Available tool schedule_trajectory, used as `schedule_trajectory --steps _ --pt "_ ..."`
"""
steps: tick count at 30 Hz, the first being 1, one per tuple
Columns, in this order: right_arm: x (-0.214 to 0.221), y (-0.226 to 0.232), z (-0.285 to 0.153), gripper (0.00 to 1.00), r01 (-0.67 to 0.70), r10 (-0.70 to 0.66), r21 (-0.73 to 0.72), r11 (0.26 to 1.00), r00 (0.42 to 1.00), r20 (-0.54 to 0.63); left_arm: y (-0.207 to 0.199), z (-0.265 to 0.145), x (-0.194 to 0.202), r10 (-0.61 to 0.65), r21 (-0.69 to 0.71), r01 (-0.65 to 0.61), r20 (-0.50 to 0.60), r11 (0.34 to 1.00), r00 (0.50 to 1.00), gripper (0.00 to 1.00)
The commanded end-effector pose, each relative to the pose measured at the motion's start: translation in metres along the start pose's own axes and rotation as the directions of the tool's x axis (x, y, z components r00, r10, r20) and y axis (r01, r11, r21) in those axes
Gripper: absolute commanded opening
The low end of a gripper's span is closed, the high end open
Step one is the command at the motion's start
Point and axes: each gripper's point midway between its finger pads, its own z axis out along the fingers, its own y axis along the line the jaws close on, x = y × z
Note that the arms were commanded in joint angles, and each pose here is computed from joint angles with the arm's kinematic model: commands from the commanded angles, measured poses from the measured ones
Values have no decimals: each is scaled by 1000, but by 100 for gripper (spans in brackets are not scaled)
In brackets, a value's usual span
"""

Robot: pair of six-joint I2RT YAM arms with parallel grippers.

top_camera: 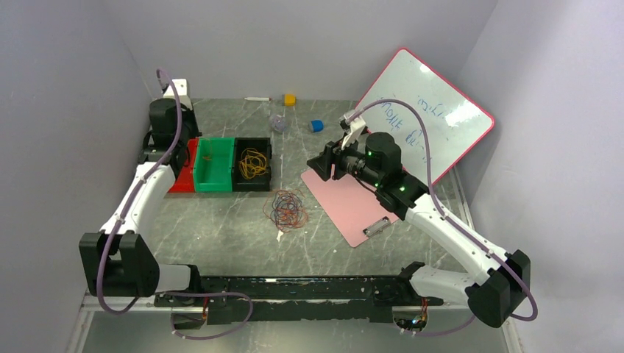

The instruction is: Untangle the cables

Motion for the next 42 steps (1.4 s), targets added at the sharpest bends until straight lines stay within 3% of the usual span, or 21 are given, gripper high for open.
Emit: schedule_trajectory --steps 1,12,26,30,42 --pt "1 4 -1 53 -2 2 -18 1000 1000 -1 20 11 -13 -26 -5 27 59 1000 998 7" --pt "7 4 3 53 -8 7 -29 1000 1000 -19 1 29 4 -51 148 47 19 988 999 7" --pt "22 6 12 54 -41 37 -55 998 997 -70 -25 59 41 -74 233 96 -103 968 992 7" --pt "22 7 14 53 -44 40 -60 997 997 -73 -21 64 50 -68 192 94 -134 977 989 7" --pt "19 10 16 53 -52 47 -75 996 997 -68 32 31 -18 -53 55 53 -5 997 999 7"
